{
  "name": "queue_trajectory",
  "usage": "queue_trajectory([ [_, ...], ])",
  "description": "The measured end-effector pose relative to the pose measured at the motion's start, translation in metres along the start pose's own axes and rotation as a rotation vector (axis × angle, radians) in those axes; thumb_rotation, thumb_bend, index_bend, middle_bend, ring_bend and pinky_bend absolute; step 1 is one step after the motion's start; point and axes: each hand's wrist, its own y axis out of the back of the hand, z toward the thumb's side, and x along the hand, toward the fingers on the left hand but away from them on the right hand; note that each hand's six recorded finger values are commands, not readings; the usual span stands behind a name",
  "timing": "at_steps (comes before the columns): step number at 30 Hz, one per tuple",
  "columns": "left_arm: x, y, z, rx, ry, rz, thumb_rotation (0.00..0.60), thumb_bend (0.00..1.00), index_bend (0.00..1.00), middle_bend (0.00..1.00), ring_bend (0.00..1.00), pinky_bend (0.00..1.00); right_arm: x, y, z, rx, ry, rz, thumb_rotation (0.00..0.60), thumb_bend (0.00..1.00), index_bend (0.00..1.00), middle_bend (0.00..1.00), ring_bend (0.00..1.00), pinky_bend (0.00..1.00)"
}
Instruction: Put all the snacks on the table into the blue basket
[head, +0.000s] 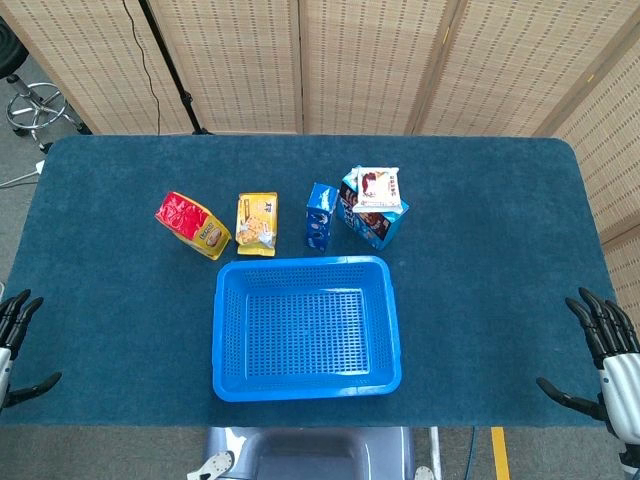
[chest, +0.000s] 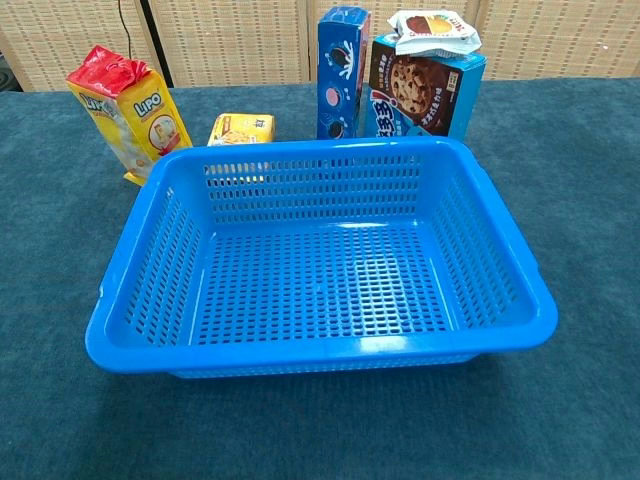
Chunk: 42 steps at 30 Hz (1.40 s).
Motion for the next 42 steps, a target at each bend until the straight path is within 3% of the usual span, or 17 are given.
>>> queue_trajectory([
  [7,0.000,0.001,-0.002,0.001,0.011,0.002,0.600,0.00,0.00,0.00,0.00,0.00,-0.012,-0.004,-0.007,0.029,-0.024,0.005,0.600,0.00,0.00,0.00,0.00,0.00],
  [16,0.001,-0.003,0.002,0.032,0.019,0.002,0.600,0.00,0.00,0.00,0.00,0.00,-0.075,-0.008,0.005,-0.004,0.023,0.095,0.600,0.00,0.00,0.00,0.00,0.00],
  [23,0.003,-0.006,0.005,0.044,0.030,0.001,0.600,0.00,0.00,0.00,0.00,0.00,-0.144,-0.008,0.044,-0.104,0.092,0.194,0.600,0.00,0.00,0.00,0.00,0.00],
  [31,0.009,-0.006,0.001,0.044,0.052,-0.002,0.600,0.00,0.00,0.00,0.00,0.00,-0.201,-0.013,0.101,-0.188,0.168,0.256,0.600,0.00,0.00,0.00,0.00,0.00],
  [37,0.013,-0.008,0.000,0.048,0.061,-0.009,0.600,0.00,0.00,0.00,0.00,0.00,-0.239,-0.035,0.135,-0.195,0.191,0.292,0.600,0.00,0.00,0.00,0.00,0.00],
  [42,0.017,-0.010,-0.003,0.050,0.077,-0.014,0.600,0.00,0.00,0.00,0.00,0.00,-0.266,-0.066,0.149,-0.190,0.191,0.312,0.600,0.00,0.00,0.00,0.00,0.00],
])
